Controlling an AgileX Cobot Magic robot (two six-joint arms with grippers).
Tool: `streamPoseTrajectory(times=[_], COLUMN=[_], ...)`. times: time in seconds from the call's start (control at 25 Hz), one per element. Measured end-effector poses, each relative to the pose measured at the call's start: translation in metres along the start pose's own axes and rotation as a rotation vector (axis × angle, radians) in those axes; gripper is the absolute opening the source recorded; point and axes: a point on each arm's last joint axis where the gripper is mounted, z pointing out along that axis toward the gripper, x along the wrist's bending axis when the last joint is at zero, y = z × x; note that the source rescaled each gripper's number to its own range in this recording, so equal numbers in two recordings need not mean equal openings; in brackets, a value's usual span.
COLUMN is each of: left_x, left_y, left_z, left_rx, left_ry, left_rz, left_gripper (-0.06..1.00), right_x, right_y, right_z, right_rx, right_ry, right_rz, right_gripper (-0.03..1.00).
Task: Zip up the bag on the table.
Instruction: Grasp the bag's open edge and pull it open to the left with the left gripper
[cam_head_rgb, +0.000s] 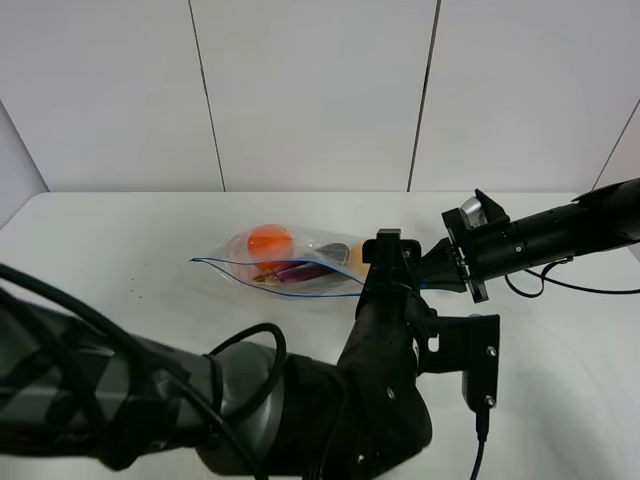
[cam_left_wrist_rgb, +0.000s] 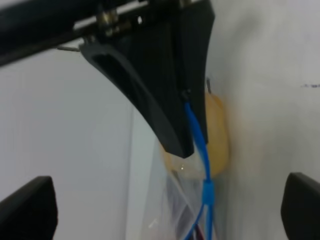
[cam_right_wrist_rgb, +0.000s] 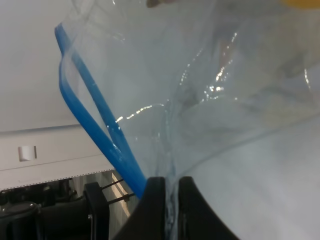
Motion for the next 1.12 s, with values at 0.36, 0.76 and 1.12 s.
streamPoseTrajectory(times=[0.36, 0.76, 1.12], left_x=[-0.01, -0.013, -0.014], left_y=[-0.006, -0.005, -0.004], left_z=[0.016, 0.018, 0.018], left_rx=[0.02, 0.007, 0.001], left_ry=[-0.029, -0.02, -0.025], left_rz=[0.002, 0.033, 0.032], left_gripper=[0.88, 0.67, 0.42], right_x=[0.0, 0.0, 0.0], right_y=[0.0, 0.0, 0.0], right_z=[0.0, 0.0, 0.0], right_rx=[0.001, 0.003, 0.003], right_ry=[0.0, -0.003, -0.003], right_rz=[0.004, 0.002, 0.002], right_gripper=[0.0, 0.0, 0.0])
